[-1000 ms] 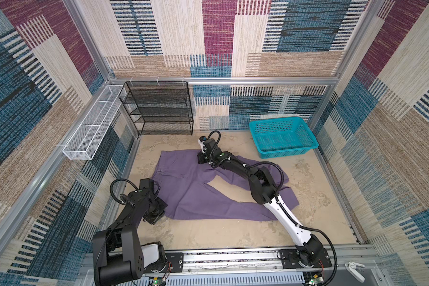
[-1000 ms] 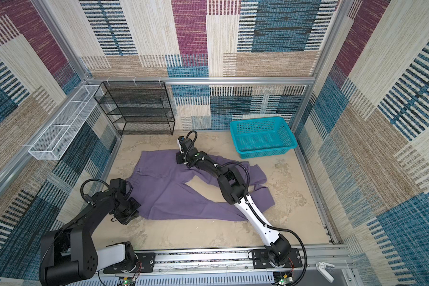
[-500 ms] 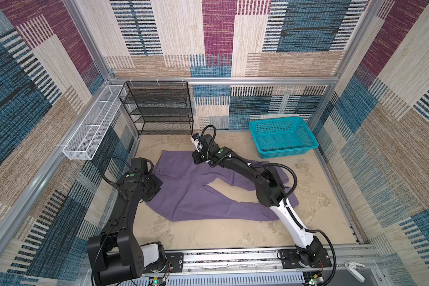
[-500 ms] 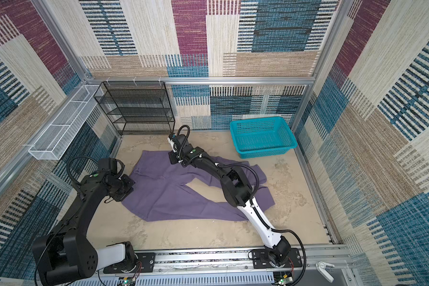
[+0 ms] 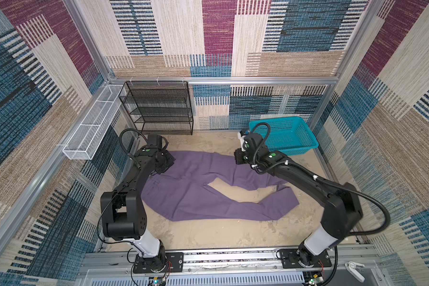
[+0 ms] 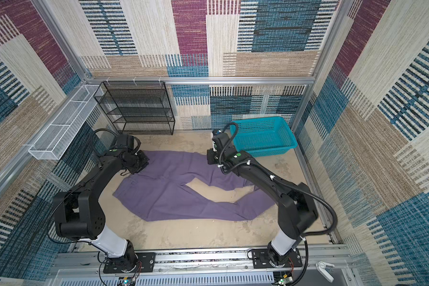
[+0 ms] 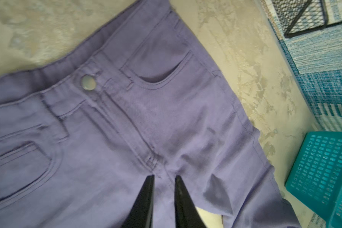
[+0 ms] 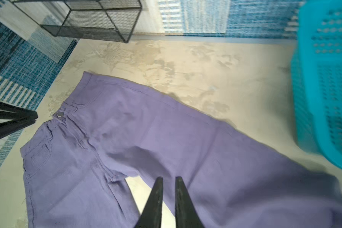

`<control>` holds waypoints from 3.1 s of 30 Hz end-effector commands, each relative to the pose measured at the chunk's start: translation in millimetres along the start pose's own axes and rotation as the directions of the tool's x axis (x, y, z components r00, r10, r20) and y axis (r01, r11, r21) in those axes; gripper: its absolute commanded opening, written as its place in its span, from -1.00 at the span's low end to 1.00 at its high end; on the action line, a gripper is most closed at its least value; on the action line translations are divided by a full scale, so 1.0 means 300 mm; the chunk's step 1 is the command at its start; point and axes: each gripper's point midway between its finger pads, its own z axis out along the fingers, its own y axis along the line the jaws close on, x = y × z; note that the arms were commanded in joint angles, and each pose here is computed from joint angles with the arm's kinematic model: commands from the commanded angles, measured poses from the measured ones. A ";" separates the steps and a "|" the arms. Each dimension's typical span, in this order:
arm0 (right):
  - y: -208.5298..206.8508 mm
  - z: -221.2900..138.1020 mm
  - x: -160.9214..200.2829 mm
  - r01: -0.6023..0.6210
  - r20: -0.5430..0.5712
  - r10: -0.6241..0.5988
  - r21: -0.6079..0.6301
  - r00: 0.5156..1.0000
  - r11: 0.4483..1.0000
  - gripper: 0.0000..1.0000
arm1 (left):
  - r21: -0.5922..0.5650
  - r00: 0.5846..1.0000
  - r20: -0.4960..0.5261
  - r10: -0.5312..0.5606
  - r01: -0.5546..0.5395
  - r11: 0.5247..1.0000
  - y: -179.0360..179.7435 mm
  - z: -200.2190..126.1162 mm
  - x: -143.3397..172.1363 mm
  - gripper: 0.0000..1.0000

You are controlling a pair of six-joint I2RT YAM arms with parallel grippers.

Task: Fold and stack the trousers
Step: Smooth out the trousers at the center of the table.

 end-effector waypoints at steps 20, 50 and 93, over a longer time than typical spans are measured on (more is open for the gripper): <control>-0.786 -0.216 0.397 -0.522 0.031 0.538 0.289 0.843 0.802 0.13 | 0.003 0.989 -0.007 0.146 -0.146 0.989 -0.099 0.294 -0.065 -0.61; -0.946 -0.168 0.340 -0.505 0.097 0.512 0.395 0.854 0.767 -1.00 | -0.075 0.992 -0.033 0.123 -0.126 0.989 -0.009 0.356 -0.045 -0.67; -1.312 -0.281 0.094 -0.521 0.289 0.450 0.635 0.845 0.571 -0.16 | -0.124 0.997 -0.055 0.061 -0.067 0.990 0.111 0.411 -0.060 -0.69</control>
